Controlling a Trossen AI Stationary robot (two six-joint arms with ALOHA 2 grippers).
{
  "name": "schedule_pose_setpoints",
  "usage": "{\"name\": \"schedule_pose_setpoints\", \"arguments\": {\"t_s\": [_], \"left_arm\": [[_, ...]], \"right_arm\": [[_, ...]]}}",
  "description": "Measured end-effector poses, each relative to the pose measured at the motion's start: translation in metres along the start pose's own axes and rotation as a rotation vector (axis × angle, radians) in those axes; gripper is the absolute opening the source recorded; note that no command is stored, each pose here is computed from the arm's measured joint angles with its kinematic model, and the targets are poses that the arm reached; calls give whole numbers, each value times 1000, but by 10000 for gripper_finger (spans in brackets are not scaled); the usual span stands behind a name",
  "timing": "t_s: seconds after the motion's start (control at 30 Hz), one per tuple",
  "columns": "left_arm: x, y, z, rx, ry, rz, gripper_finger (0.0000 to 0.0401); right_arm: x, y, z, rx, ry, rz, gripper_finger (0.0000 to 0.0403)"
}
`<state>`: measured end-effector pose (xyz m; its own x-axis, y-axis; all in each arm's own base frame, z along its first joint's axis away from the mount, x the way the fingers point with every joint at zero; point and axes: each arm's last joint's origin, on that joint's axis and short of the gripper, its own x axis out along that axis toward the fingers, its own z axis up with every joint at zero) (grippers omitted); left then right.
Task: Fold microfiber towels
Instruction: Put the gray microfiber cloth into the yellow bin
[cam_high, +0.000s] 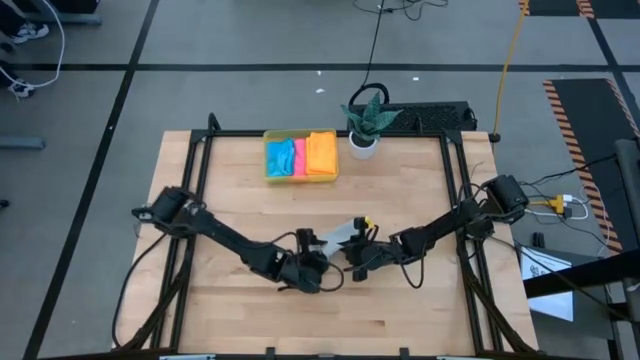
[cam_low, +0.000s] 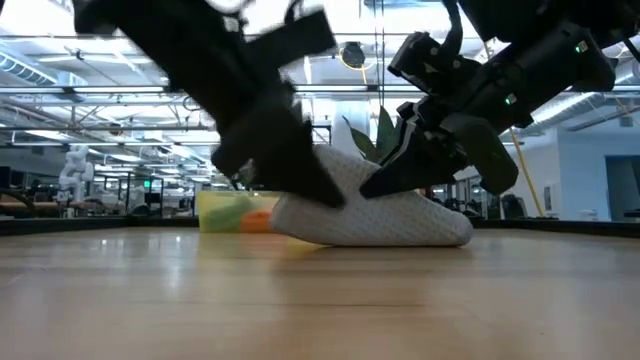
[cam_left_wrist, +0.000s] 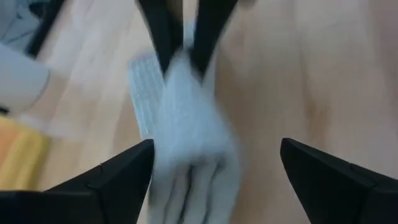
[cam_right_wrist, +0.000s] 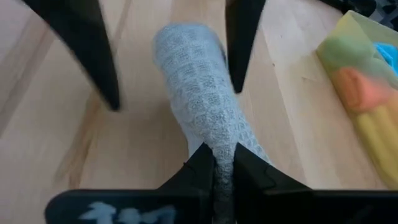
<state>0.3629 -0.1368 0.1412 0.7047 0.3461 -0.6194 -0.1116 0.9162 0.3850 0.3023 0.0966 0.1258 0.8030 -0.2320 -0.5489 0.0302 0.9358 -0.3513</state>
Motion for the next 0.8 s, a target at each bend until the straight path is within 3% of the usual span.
{"name": "schedule_pose_setpoints", "arguments": {"t_s": [0.23,0.6,0.7,0.8], "left_arm": [[21,-11,-22,6,22,154,351],[22,-7,-40,-115,29,230,348],[23,-7,-38,-104,21,204,319],[21,-10,-33,-67,-21,187,263]], "right_arm": [[0,0,0,11,-2,29,20],[-2,-1,1,8,5,26,19],[-2,-1,1,6,5,26,19],[-2,-1,0,6,7,27,19]]}}
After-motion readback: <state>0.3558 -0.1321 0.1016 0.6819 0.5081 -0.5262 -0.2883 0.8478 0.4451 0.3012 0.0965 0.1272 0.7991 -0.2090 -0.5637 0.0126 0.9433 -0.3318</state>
